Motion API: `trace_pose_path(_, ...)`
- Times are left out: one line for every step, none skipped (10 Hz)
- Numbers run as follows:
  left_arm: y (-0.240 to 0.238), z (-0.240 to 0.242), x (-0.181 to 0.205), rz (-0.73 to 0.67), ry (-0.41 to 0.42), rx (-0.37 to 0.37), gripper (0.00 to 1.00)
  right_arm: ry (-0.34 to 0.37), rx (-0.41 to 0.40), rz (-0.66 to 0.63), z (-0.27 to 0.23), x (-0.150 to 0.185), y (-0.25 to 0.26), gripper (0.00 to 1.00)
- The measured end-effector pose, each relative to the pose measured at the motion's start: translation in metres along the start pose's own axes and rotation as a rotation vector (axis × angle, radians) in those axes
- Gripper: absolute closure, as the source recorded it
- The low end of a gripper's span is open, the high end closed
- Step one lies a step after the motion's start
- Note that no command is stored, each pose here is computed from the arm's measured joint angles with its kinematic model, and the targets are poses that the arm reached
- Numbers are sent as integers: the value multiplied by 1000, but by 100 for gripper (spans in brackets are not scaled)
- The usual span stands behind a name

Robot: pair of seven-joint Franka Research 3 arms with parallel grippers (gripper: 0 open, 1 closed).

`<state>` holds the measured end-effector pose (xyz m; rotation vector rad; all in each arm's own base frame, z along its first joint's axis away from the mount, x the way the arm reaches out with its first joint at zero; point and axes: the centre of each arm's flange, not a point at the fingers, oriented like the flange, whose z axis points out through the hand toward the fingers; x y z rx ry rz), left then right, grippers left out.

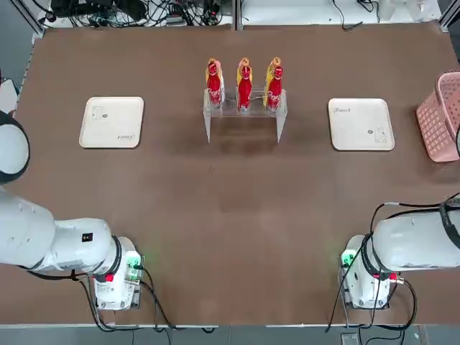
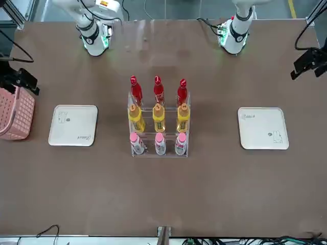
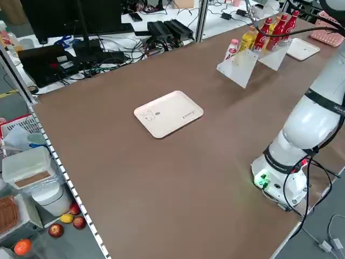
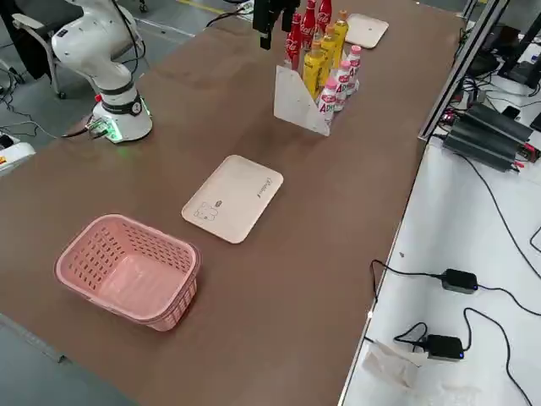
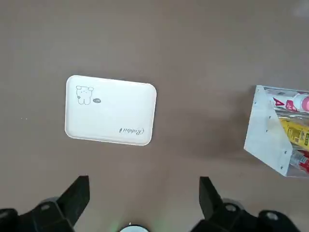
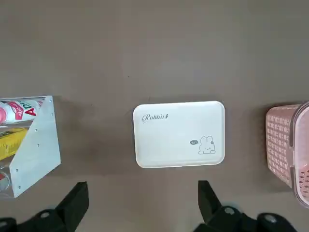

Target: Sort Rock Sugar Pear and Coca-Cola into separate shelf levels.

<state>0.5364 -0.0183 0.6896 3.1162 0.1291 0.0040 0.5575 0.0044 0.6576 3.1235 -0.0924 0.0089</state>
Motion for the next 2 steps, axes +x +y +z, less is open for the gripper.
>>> trace_pose_path(9,0,-1,17,2,18,0,0,0,0,0,0,0,0)
trace_pose_path(17,0,-2,28,4,24,0,0,0,0,0,0,0,0)
